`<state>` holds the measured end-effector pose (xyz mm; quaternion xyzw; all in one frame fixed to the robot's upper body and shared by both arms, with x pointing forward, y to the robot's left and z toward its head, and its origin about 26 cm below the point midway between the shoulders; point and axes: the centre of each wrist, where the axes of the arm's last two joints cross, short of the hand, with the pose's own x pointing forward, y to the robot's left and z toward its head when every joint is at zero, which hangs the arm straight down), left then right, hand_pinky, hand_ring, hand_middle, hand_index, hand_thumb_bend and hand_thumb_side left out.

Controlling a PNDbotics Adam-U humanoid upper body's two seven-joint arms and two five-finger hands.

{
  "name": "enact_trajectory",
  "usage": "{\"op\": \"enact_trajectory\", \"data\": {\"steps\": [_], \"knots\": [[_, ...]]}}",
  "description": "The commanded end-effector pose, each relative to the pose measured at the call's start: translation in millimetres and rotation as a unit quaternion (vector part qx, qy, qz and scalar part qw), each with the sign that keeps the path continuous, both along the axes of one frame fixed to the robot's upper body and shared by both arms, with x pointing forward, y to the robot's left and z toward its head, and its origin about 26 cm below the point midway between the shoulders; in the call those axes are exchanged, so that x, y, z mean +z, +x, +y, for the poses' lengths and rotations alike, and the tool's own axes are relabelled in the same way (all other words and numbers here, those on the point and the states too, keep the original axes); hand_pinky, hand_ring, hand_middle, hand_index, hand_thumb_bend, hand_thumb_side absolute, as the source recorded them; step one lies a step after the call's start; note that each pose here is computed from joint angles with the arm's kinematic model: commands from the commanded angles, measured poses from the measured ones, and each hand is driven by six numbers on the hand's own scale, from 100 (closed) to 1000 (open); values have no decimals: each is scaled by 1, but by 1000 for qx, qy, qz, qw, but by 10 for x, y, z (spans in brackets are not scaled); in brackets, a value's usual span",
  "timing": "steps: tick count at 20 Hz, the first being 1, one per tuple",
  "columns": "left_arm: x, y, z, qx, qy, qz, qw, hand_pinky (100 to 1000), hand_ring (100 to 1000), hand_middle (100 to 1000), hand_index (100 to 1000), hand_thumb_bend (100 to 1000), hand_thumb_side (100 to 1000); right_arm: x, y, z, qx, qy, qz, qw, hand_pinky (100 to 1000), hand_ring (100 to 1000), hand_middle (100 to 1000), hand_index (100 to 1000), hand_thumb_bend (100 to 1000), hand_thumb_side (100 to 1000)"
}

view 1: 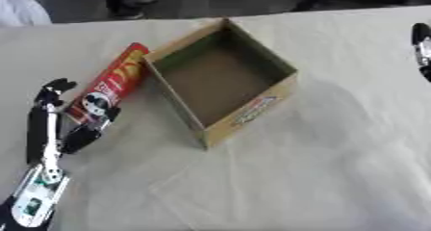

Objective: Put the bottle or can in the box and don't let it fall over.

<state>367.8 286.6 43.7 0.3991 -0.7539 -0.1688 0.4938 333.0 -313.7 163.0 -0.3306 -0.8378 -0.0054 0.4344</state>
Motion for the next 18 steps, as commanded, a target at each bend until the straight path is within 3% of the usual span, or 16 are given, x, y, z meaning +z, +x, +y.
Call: {"op": "enact_trajectory", "data": {"steps": [1, 14, 18], "knots": [[101, 48, 34, 0, 10, -11, 1000, 731, 918, 811, 781, 782, 604, 67, 4, -10, 0, -9, -9, 1000, 861, 903, 829, 874, 457, 417], [64, 106, 18, 6, 28, 19, 999, 732, 924, 824, 798, 758, 580, 64, 4, -1, 2, -7, -10, 1000, 862, 903, 829, 874, 458, 417], [49, 106, 32, 14, 28, 28, 999, 721, 920, 820, 799, 705, 556, 62, 4, 0, 2, -6, -9, 1000, 862, 903, 828, 874, 458, 417]]}}
